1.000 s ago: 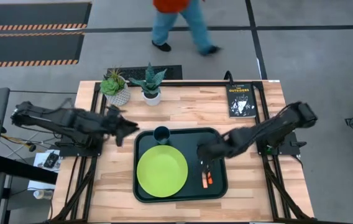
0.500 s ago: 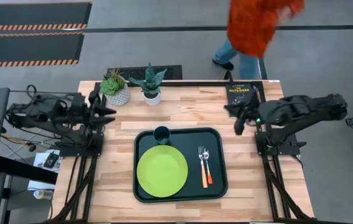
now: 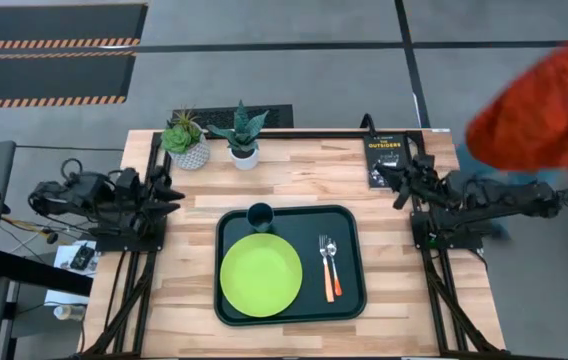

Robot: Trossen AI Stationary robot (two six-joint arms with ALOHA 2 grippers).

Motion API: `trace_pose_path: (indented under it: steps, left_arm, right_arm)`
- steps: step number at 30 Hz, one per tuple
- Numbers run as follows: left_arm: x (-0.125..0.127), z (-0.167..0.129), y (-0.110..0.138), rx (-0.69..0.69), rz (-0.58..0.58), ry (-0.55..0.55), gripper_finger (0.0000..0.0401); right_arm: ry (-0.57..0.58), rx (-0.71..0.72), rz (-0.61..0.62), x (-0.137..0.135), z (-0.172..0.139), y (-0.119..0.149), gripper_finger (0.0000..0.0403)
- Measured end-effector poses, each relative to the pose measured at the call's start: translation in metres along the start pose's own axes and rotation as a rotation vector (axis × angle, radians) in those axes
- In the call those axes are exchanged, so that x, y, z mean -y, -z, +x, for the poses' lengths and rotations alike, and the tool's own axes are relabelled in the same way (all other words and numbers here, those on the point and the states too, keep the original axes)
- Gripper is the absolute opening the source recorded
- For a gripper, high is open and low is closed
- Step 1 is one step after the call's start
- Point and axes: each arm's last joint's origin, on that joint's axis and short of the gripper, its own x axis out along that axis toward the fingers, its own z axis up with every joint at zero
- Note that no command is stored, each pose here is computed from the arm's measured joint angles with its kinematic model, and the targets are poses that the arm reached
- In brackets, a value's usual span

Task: Pick and place plate/cup/fork/spoon on tray
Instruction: Return to Home Position

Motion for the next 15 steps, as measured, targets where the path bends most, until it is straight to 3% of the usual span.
trace_pose_path:
  steps: [5, 8, 12, 15]
  left_arm:
    - [-0.012, -0.012, 0.031, 0.028, -0.073, 0.005, 0.0125]
    - [-0.013, -0.008, 0.039, -0.040, -0.058, 0.009, 0.0125]
    - [-0.019, -0.006, 0.055, -0.071, -0.048, -0.028, 0.0125]
    - [-0.020, -0.005, 0.059, -0.040, -0.052, -0.022, 0.0125]
  right_arm:
    - [-0.014, 0.073, 0.066, 0.025, -0.016, 0.019, 0.0029]
    - [-0.040, 0.115, 0.095, 0.039, -0.025, 0.034, 0.0030]
    - [-0.036, 0.036, 0.053, 0.044, -0.017, 0.059, 0.0032]
    - [-0.038, -0.032, 0.096, 0.049, -0.008, 0.084, 0.0030]
